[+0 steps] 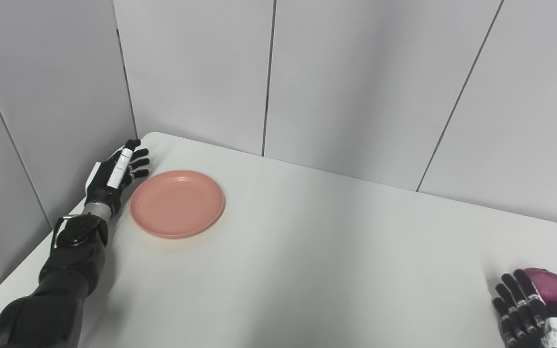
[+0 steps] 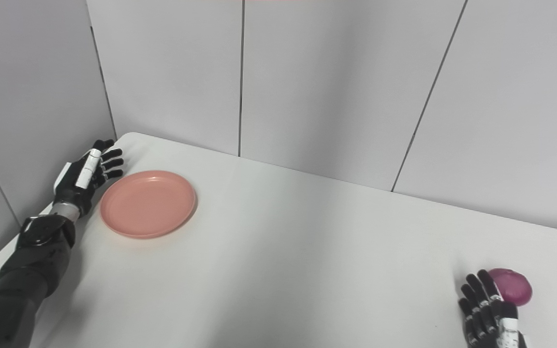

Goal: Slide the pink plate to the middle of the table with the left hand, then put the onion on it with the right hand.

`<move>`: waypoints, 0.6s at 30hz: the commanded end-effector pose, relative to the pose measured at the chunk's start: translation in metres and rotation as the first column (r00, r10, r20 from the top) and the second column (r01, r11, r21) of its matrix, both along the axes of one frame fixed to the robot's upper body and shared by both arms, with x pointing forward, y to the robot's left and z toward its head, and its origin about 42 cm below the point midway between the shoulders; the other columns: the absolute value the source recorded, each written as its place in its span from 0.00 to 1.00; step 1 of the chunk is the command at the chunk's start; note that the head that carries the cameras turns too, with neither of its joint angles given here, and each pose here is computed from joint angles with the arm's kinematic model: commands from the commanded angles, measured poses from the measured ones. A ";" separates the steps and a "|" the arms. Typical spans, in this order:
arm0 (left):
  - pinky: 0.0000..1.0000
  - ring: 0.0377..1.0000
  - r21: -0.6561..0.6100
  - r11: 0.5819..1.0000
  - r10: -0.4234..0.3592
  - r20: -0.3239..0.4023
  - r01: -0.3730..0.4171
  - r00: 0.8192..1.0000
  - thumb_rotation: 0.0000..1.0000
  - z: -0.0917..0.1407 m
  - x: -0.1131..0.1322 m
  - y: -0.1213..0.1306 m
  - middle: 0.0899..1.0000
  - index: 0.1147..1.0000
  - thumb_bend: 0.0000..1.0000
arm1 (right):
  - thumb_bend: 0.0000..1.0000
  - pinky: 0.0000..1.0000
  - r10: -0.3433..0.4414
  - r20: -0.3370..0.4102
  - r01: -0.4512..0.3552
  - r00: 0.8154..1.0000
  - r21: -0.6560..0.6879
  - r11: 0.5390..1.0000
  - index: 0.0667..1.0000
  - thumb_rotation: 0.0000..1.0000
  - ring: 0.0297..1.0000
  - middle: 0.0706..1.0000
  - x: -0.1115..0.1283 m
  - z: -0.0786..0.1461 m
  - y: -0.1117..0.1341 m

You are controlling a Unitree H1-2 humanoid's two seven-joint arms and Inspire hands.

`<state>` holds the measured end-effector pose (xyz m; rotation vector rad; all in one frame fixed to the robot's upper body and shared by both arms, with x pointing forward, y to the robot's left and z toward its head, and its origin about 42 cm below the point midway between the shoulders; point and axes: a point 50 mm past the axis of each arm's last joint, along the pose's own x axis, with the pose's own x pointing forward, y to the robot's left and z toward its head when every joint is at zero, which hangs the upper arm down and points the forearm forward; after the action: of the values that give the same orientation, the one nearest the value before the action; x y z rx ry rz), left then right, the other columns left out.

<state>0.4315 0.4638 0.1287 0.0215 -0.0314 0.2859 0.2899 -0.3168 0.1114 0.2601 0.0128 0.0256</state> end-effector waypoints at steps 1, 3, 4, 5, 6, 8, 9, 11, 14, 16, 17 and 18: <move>0.76 0.80 0.042 0.999 -0.026 0.039 0.024 0.999 0.82 0.015 0.004 0.006 0.81 0.80 0.90 | 0.78 1.00 0.019 -0.154 -0.014 0.988 0.034 0.999 0.96 0.85 0.98 0.94 -0.013 -0.024 0.007; 0.76 0.80 0.042 0.999 -0.024 0.034 0.023 0.999 0.82 0.012 0.002 0.006 0.81 0.81 0.88 | 0.78 1.00 0.021 -0.152 -0.016 0.988 0.033 0.999 0.96 0.85 0.98 0.94 -0.013 -0.023 0.008; 0.76 0.81 0.036 0.999 -0.024 0.034 0.022 0.999 0.82 0.011 0.001 0.006 0.82 0.82 0.87 | 0.78 1.00 0.021 -0.152 -0.016 0.988 0.033 0.999 0.96 0.85 0.98 0.94 -0.013 -0.023 0.008; 0.76 0.81 0.031 0.999 -0.024 0.033 0.023 0.999 0.82 0.010 0.000 0.005 0.82 0.83 0.87 | 0.78 1.00 0.022 -0.152 -0.017 0.988 0.033 0.999 0.96 0.85 0.98 0.94 -0.013 -0.023 0.009; 0.75 0.80 0.019 1.000 -0.022 0.032 0.022 0.999 0.82 0.008 -0.001 0.004 0.81 0.83 0.87 | 0.78 1.00 0.020 -0.152 -0.016 0.988 0.031 0.999 0.96 0.85 0.99 0.94 -0.013 -0.023 0.009; 0.75 0.79 -0.003 1.000 -0.021 0.029 0.021 0.999 0.81 0.006 -0.002 0.001 0.80 0.82 0.85 | 0.77 1.00 0.018 -0.153 -0.014 0.988 0.026 1.000 0.96 0.85 0.99 0.95 -0.013 -0.022 0.009; 0.74 0.79 -0.018 1.000 -0.022 0.027 0.023 0.999 0.81 0.005 -0.002 -0.001 0.80 0.81 0.86 | 0.77 1.00 0.018 -0.153 -0.014 0.988 0.024 1.000 0.97 0.86 0.99 0.95 -0.013 -0.022 0.009; 0.74 0.80 -0.040 0.998 -0.037 0.029 0.038 0.999 0.80 0.004 -0.002 -0.005 0.81 0.81 0.88 | 0.76 1.00 0.018 -0.152 -0.014 0.988 0.026 1.000 0.97 0.87 0.99 0.95 -0.013 -0.021 0.010; 0.74 0.80 -0.048 0.997 -0.052 0.035 0.054 0.998 0.83 0.006 -0.002 -0.013 0.81 0.82 0.88 | 0.75 1.00 0.022 -0.147 -0.017 0.989 0.030 0.999 0.98 0.87 1.00 0.96 -0.012 -0.019 0.011; 0.74 0.80 -0.058 0.997 -0.057 0.040 0.059 0.998 0.84 0.008 -0.001 -0.019 0.81 0.82 0.89 | 0.74 1.00 0.021 -0.147 -0.017 0.989 0.030 0.999 0.98 0.88 0.99 0.95 -0.012 -0.017 0.012; 0.74 0.80 -0.064 0.996 -0.055 0.042 0.058 0.998 0.83 0.009 -0.001 -0.022 0.81 0.83 0.89 | 0.74 1.00 0.020 -0.149 -0.015 0.989 0.035 0.999 0.98 0.88 1.00 0.95 -0.012 -0.017 0.012; 0.73 0.79 -0.068 0.996 -0.054 0.043 0.056 0.998 0.83 0.010 -0.001 -0.024 0.81 0.82 0.90 | 0.74 1.00 0.019 -0.151 -0.013 0.988 0.039 0.999 0.98 0.87 1.00 0.95 -0.012 -0.017 0.013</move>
<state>0.4195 0.4493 0.1269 -0.0387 -0.0387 0.2531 0.2882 -0.3111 0.1160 0.2647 0.0285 0.0249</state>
